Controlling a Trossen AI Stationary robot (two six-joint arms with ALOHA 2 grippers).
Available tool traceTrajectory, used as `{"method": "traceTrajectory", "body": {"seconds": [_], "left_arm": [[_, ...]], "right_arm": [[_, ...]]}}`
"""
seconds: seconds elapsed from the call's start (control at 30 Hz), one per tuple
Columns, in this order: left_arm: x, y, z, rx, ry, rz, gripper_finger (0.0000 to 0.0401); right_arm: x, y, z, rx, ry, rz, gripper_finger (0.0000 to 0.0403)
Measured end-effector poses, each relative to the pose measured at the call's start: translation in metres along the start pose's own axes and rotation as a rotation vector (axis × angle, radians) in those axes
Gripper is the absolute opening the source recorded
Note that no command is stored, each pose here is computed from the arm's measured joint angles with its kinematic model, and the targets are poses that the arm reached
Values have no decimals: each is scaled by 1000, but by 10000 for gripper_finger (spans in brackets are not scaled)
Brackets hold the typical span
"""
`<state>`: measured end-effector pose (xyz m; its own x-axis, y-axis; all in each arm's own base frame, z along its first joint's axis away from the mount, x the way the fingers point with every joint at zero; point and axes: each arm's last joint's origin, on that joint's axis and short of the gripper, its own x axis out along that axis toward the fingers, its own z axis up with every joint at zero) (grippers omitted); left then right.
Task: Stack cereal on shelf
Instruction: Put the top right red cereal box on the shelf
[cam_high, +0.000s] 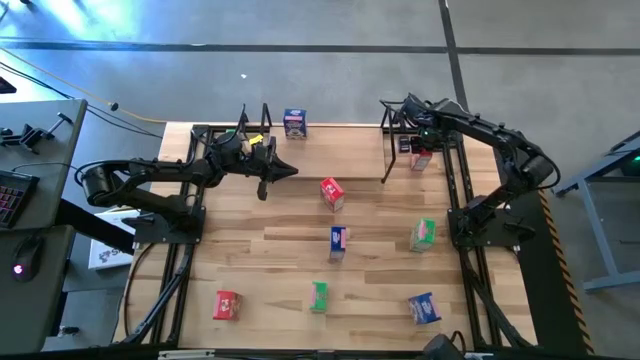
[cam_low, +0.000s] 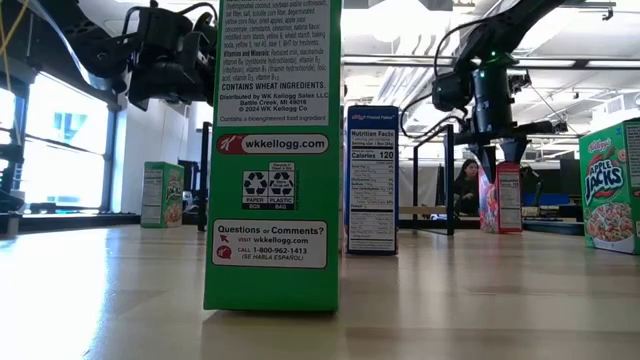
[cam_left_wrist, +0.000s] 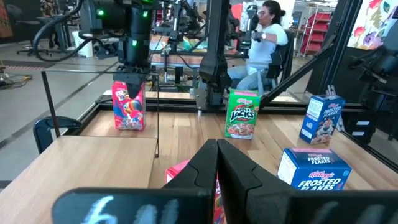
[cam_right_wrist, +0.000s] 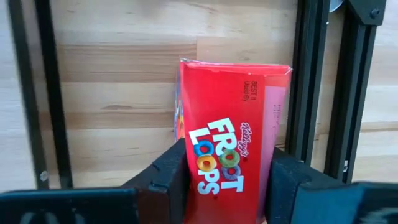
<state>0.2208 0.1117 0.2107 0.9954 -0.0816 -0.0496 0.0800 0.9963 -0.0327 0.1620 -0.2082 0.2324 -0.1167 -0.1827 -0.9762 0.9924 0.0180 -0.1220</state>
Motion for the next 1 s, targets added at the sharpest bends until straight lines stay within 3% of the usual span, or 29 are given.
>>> {"method": "traceTrajectory", "body": {"seconds": [0.57, 0.83, 1.0], "left_arm": [[0, 0, 0, 0, 0, 0, 3], [0, 0, 0, 1, 0, 5, 3], [0, 0, 0, 1, -1, 8, 3]], "right_arm": [[-68, -39, -35, -52, -149, 106, 129], [-143, -45, -53, -160, -335, 183, 129], [-193, -36, -59, -263, -522, 320, 129]]}}
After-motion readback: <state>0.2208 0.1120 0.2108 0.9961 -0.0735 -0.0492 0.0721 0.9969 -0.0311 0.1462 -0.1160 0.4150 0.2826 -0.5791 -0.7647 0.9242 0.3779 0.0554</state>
